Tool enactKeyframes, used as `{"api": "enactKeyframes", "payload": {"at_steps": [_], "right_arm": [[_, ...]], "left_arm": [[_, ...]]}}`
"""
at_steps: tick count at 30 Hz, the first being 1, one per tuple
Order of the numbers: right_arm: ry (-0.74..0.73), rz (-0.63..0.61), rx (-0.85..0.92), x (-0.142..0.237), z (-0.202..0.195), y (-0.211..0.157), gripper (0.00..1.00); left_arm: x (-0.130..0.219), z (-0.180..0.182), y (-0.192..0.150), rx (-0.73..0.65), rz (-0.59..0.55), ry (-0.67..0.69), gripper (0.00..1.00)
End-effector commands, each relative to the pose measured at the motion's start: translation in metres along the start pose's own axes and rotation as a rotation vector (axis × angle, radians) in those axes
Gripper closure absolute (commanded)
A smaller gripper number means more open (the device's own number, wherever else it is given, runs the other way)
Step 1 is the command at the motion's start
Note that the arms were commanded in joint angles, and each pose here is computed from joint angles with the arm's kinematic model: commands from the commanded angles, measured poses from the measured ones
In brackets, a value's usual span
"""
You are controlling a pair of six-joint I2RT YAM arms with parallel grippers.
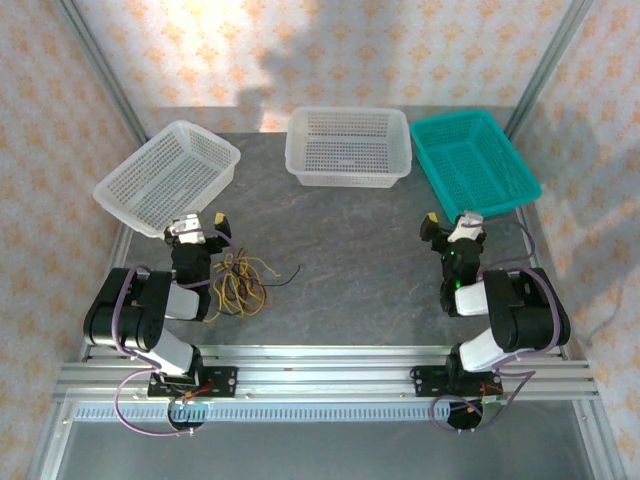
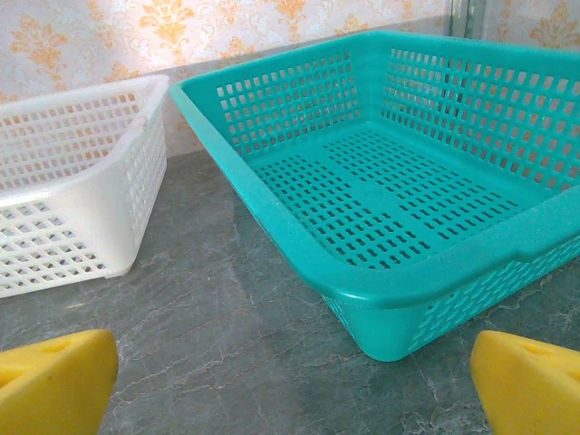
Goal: Untangle the cables
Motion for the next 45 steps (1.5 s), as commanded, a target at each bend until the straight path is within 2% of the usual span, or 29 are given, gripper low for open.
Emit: {"api": "enactKeyframes", "payload": {"at_steps": [1, 7, 10, 14, 23, 27, 32, 35, 38, 42, 45], "right_arm": [[0.004, -0.012, 0.004, 0.000, 0.001, 0.002, 0.00], [0.019, -0.016, 0.008, 0.002, 0.003, 0.003, 0.00], [0.082, -0.016, 0.040, 0.009, 0.015, 0.005, 0.00], [0.085, -0.022, 0.035, 0.017, 0.020, 0.017, 0.00], [0.174, -0.009, 0.031, 0.041, 0.047, 0.045, 0.00], [0.266, 0.047, 0.051, 0.051, 0.068, 0.056, 0.00], [0.324, 0.096, -0.011, 0.057, 0.086, 0.074, 0.00], [0.362, 0.111, -0.045, 0.059, 0.098, 0.088, 0.00], [0.291, 0.096, -0.131, 0.053, 0.095, 0.108, 0.00], [-0.043, 0.082, -0.313, 0.033, 0.054, 0.126, 0.00], [-0.056, 0.143, -0.260, 0.020, 0.059, 0.126, 0.00]], "left_arm": [[-0.002, 0.001, 0.002, 0.006, -0.005, 0.005, 0.00], [0.000, 0.001, 0.003, 0.003, -0.012, 0.003, 0.01], [0.012, 0.001, 0.011, 0.000, -0.058, 0.010, 0.01], [0.032, 0.003, 0.029, -0.006, -0.127, 0.027, 0.01], [0.051, 0.001, 0.053, 0.072, -0.056, 0.066, 0.01], [0.053, 0.011, 0.068, 0.178, -0.024, 0.112, 0.01], [0.050, 0.022, 0.085, 0.360, 0.043, 0.188, 0.01], [0.041, 0.014, 0.095, 0.393, 0.107, 0.166, 0.01], [0.028, 0.005, 0.103, 0.400, 0.184, 0.149, 0.01], [0.008, -0.020, 0.108, 0.364, 0.276, 0.059, 0.01], [-0.007, -0.040, 0.114, 0.323, 0.313, -0.034, 0.01]]}}
Point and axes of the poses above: each hand's point on the last joint's axis, 136 mm out from that joint toward the fingers, its own x axis back along the fingers, its own z axis along the line the jaws close on, y = z × x, the point moved 1 cm from there along x, back along the fingers, and after that the axes turned 11 degrees about -x, right-handed, at the moved point
